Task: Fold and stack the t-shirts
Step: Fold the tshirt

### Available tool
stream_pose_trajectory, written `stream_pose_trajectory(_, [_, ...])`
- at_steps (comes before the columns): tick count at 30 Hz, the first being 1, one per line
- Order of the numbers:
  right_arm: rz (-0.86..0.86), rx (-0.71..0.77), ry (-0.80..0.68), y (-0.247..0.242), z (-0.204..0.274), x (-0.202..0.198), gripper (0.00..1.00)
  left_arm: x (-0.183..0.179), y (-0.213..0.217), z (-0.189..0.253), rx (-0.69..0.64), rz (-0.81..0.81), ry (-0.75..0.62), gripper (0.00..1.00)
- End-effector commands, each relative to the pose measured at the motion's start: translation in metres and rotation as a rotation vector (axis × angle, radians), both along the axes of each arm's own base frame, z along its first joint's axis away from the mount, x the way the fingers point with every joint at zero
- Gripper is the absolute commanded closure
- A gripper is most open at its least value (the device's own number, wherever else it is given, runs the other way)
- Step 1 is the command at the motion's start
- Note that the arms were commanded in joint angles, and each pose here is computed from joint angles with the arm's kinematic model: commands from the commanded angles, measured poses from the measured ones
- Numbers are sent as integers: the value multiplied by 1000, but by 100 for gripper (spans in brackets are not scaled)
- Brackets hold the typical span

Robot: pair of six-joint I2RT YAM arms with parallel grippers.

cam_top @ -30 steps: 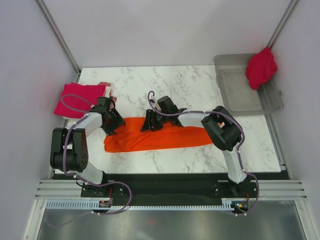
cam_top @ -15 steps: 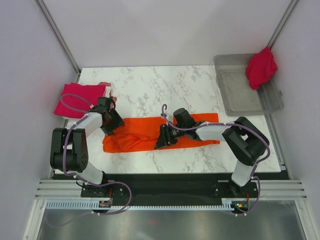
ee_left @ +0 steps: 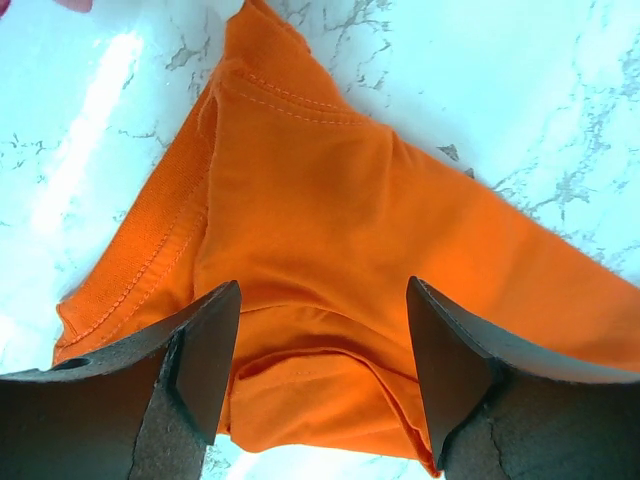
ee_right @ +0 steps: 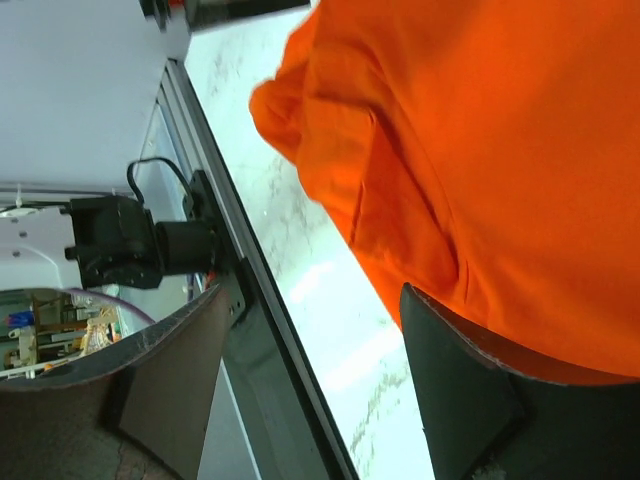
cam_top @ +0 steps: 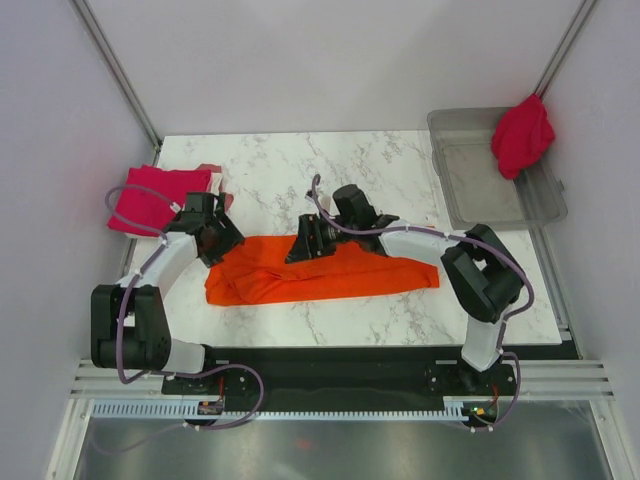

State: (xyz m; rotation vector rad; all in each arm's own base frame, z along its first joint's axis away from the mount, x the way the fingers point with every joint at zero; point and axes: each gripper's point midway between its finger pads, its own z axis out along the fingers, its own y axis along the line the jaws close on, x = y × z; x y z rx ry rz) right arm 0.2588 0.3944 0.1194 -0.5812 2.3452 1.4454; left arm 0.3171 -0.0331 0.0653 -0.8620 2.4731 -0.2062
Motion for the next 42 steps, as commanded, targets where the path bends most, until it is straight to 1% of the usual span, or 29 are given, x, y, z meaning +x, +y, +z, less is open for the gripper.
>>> stream_pose_trajectory(1, [3,20,-34,25,-1,22,23,0,-5,8,-37,1,-17,25])
stream_pose_trajectory(4, [15,34,-22,48,-7,32,23,3,-7,5,-42,-4,-3,25])
stream_pose_trajectory(5, [24,57,-31,58,0,35,23,4,-7,0,-42,-4,14,25])
stream_pose_trajectory(6, [29,60,-27,64,-2,37,23,5,-7,-2,-43,-6,20,25])
stream_pose_trajectory(7, [34,51,-10,69,-15,38,23,7,-7,-3,-40,-6,26,25])
stream_pose_trajectory(9, [57,73,-19,84,-12,39,23,10,-7,-8,-39,-10,42,25])
stream_pose_trajectory(10, [62,61,-10,88,-24,40,24,11,-12,-13,-62,-24,66,25])
stream_pose_trajectory(16, [110,63,-2,112,-43,26,25,12,-11,-33,-56,-23,151,25])
stream_pose_trajectory(22, [161,50,-9,118,-53,7,27,11,-9,-38,-44,-15,166,25])
stream_pose_trajectory(25, [185,22,-3,115,-59,-2,28,12,-8,-36,-39,-15,159,25])
stream_pose_trajectory(29, [272,28,46,101,-63,-33,32,13,-8,-34,-39,-19,154,25])
stream_pose_trajectory(31, [299,49,43,92,-50,-46,33,13,-8,-34,-37,-20,154,25])
stream_pose_trajectory(32, [304,44,69,80,-58,-59,33,13,-8,-35,-37,-20,157,25])
stream_pose_trajectory(33, [316,76,48,74,-38,-65,34,13,-8,-35,-36,-21,157,25])
stream_pose_trajectory(34, [320,90,41,69,-33,-70,34,13,-8,-34,-35,-23,155,25])
stream_pose_trajectory(37, [288,61,29,42,-28,-87,35,11,-8,-32,-35,-24,152,25])
stream_pose_trajectory(38, [284,55,30,36,-28,-92,35,11,-5,-32,-14,-15,149,25])
stream_pose_trajectory(39, [277,50,28,25,-25,-99,33,11,-2,-32,-2,-10,147,25])
stream_pose_trajectory(42, [242,26,6,12,-21,-103,30,12,1,-25,15,-7,126,25])
